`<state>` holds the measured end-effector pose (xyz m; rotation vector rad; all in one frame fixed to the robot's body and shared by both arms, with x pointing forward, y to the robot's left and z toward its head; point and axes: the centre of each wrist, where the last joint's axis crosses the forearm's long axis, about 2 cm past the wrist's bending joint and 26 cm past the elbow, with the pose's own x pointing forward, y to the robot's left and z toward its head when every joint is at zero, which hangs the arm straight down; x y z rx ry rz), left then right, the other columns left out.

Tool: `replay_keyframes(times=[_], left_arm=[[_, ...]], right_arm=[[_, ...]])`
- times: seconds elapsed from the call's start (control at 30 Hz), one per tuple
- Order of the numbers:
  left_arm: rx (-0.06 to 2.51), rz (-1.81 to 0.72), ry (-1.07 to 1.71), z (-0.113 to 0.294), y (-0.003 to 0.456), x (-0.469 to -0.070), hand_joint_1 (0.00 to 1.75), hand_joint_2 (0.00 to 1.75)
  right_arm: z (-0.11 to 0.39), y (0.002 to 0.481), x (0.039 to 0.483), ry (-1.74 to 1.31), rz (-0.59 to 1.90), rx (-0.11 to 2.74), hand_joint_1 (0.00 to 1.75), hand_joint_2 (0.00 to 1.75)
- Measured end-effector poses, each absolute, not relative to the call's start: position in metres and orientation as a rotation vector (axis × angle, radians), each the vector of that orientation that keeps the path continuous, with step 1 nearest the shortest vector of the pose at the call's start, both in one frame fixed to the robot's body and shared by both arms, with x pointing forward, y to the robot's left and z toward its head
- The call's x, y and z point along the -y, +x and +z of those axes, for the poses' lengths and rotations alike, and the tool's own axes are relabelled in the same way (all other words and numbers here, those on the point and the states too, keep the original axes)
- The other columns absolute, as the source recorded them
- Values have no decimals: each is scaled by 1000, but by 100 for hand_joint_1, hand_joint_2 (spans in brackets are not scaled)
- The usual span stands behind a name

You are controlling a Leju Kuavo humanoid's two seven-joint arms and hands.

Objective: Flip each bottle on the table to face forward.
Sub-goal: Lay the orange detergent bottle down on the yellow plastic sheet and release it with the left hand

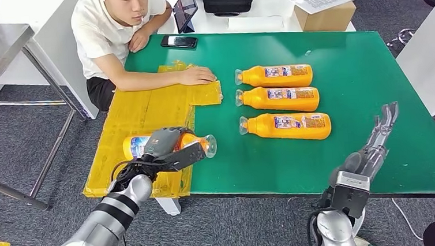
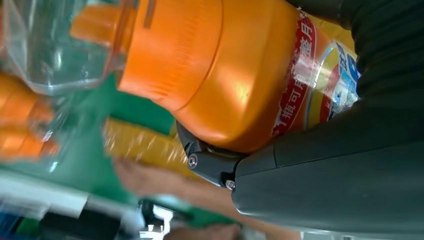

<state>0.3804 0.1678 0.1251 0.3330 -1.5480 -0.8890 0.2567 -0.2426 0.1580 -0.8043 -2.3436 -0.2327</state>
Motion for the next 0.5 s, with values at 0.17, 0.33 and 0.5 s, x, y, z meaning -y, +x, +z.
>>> replay_keyframes(times=[0.17, 0.33, 0.5], left_arm=[[1403, -981, 338, 129, 398, -166, 24, 175], [1308, -986, 319, 123, 400, -168, 0, 175], [1254, -948, 238, 116, 398, -168, 0, 175]], right_arm=[[152, 261, 233, -729, -215, 2336, 0, 0], [145, 262, 228, -683, -192, 2321, 0, 0], [141, 262, 226, -659, -182, 2309, 0, 0]])
